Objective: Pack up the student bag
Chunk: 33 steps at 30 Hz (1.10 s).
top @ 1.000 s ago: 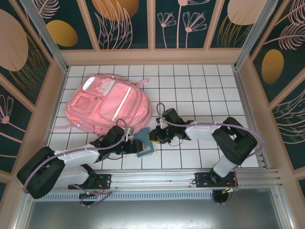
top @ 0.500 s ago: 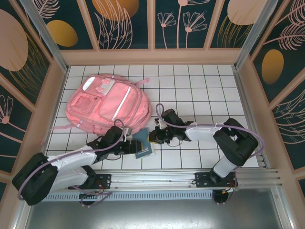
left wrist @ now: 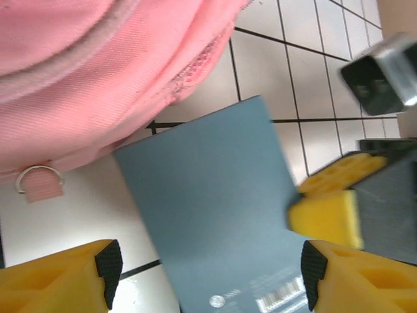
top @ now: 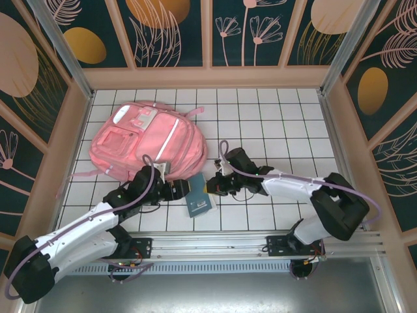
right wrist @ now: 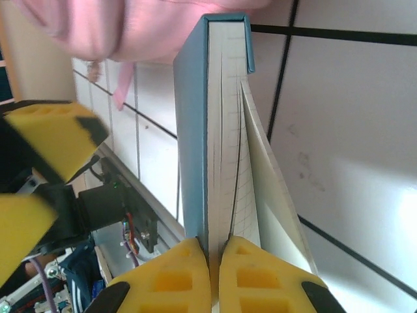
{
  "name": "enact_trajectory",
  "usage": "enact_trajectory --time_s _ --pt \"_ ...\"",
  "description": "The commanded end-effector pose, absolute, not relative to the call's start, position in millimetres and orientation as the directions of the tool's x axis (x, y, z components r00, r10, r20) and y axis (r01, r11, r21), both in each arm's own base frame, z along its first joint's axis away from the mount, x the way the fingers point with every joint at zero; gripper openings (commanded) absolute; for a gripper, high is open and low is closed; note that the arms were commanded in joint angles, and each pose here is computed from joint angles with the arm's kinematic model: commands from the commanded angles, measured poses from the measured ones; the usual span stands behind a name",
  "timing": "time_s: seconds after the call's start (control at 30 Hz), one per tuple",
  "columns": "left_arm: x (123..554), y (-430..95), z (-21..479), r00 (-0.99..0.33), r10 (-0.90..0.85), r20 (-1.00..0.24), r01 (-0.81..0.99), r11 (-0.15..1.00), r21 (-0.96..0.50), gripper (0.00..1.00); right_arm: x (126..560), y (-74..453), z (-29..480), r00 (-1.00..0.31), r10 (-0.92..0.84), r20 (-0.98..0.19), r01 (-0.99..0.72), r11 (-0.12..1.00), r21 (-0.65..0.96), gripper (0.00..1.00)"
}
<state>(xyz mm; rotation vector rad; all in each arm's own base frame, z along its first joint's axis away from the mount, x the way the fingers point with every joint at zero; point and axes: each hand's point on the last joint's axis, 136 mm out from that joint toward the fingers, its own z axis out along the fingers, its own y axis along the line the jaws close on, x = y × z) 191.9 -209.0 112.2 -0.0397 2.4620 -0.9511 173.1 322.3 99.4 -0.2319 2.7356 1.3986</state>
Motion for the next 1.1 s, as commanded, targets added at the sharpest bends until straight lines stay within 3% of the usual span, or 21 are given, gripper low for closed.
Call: enact_trajectory --time_s 0.0,0.13,0.3,0.4,0.7,0.87,1.07 --pt "202 -205 122 -0.853 -0.208 -0.479 0.145 0.787 -0.6 0.75 173 312 124 -0.973 -0.113 -0.203 -0.232 0.537 0.811 0.0" --pt "216 -210 144 -0.825 -0.207 -0.526 0.172 0.795 -0.582 0.77 172 300 149 -0.959 -0.112 -0.262 -0.282 0.496 0.821 0.0" --pt "240 -211 182 -0.784 -0.22 -0.58 0.206 0.79 -0.578 0.87 174 283 182 -0.933 -0.103 -0.346 -0.355 0.429 0.83 0.0" --pt "250 -216 210 -0.782 -0.254 -0.57 0.26 0.698 -0.668 0.87 171 276 201 -0.914 -0.116 -0.389 -0.403 0.367 0.838 0.0" --pt "239 -258 267 -0.748 -0.155 -0.645 0.521 0.464 -0.716 0.88 152 269 249 -0.868 -0.149 -0.473 -0.494 0.166 0.854 0.0" --pt "225 -271 268 -0.768 -0.125 -0.629 0.562 0.34 -0.754 0.87 149 267 271 -0.846 -0.122 -0.52 -0.532 0.117 0.839 0.0" --pt "205 -271 279 -0.771 -0.146 -0.62 0.588 0.21 -0.781 0.78 160 261 274 -0.853 -0.079 -0.517 -0.523 0.136 0.842 0.0"
